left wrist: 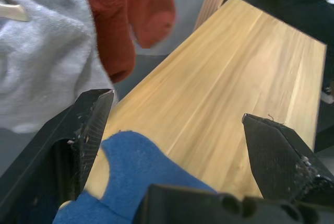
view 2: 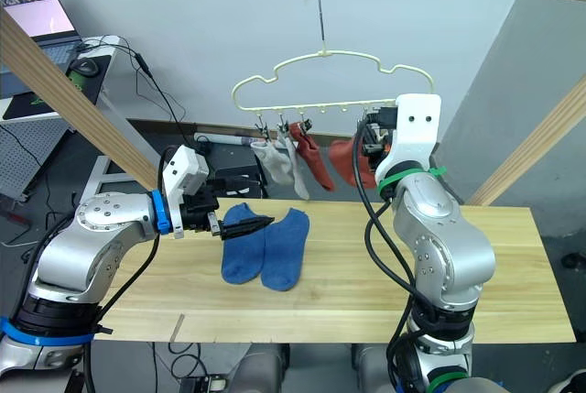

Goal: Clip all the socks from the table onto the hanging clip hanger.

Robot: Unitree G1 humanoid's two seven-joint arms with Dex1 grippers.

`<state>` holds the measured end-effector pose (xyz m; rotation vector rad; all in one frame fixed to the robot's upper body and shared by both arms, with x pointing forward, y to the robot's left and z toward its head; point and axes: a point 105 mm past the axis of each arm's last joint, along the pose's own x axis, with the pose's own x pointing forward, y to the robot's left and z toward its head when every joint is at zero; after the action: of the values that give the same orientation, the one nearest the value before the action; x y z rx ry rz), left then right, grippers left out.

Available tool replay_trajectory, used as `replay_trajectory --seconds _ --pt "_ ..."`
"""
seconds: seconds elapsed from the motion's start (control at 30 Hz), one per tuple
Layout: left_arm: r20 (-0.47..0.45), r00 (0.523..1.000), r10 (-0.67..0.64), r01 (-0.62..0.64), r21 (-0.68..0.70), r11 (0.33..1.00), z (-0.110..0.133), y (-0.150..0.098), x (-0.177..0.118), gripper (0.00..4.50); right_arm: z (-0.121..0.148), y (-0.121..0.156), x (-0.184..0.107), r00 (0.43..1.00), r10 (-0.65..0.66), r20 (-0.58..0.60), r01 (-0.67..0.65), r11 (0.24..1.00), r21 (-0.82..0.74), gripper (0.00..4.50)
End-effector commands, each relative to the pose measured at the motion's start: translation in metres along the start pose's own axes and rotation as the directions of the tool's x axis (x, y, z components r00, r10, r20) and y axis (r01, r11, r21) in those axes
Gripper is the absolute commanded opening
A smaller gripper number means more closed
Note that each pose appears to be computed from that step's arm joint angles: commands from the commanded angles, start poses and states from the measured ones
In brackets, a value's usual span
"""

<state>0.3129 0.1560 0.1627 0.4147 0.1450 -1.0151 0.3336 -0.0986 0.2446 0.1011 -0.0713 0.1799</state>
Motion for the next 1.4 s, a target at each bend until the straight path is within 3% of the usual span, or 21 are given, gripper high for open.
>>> replay_trajectory --seconds 0.03,0.13,0.33,0.73,0.83,1.07,1.4 --pt "-0.047 0.999 0.006 -0.005 0.027 1.000 -0.009 0.000 0.006 4.50 0.017 0.003 -0.002 0.998 0.006 0.063 -0.005 1.000 -0.007 2.00" --pt "-0.129 0.992 0.015 -0.012 0.020 1.000 -0.025 0.000 0.017 4.50 0.021 0.005 -0.001 0.997 0.012 0.073 -0.012 1.000 -0.011 2.00" --pt "-0.104 0.995 0.013 -0.016 -0.027 0.999 -0.028 0.003 0.026 4.50 0.022 0.008 -0.001 0.997 0.020 0.072 -0.018 1.000 -0.017 2.00" --pt "-0.111 0.994 0.011 -0.012 -0.010 1.000 -0.029 0.005 0.024 4.50 0.000 0.004 -0.001 1.000 -0.001 0.005 0.001 1.000 -0.009 2.00" --pt "-0.065 0.998 -0.004 0.002 -0.034 0.999 -0.019 0.004 0.022 4.50 -0.004 0.001 0.001 1.000 -0.007 -0.004 0.007 1.000 -0.014 2.00" --pt "0.132 0.990 -0.044 0.050 -0.043 0.998 0.039 0.007 0.014 4.50 -0.005 -0.016 0.009 0.999 -0.041 0.000 0.041 0.999 -0.032 2.00" --pt "0.272 0.962 -0.035 0.034 0.007 0.999 0.087 0.015 0.010 4.50 -0.004 -0.029 0.020 0.998 -0.054 0.014 0.054 0.997 -0.048 2.00"
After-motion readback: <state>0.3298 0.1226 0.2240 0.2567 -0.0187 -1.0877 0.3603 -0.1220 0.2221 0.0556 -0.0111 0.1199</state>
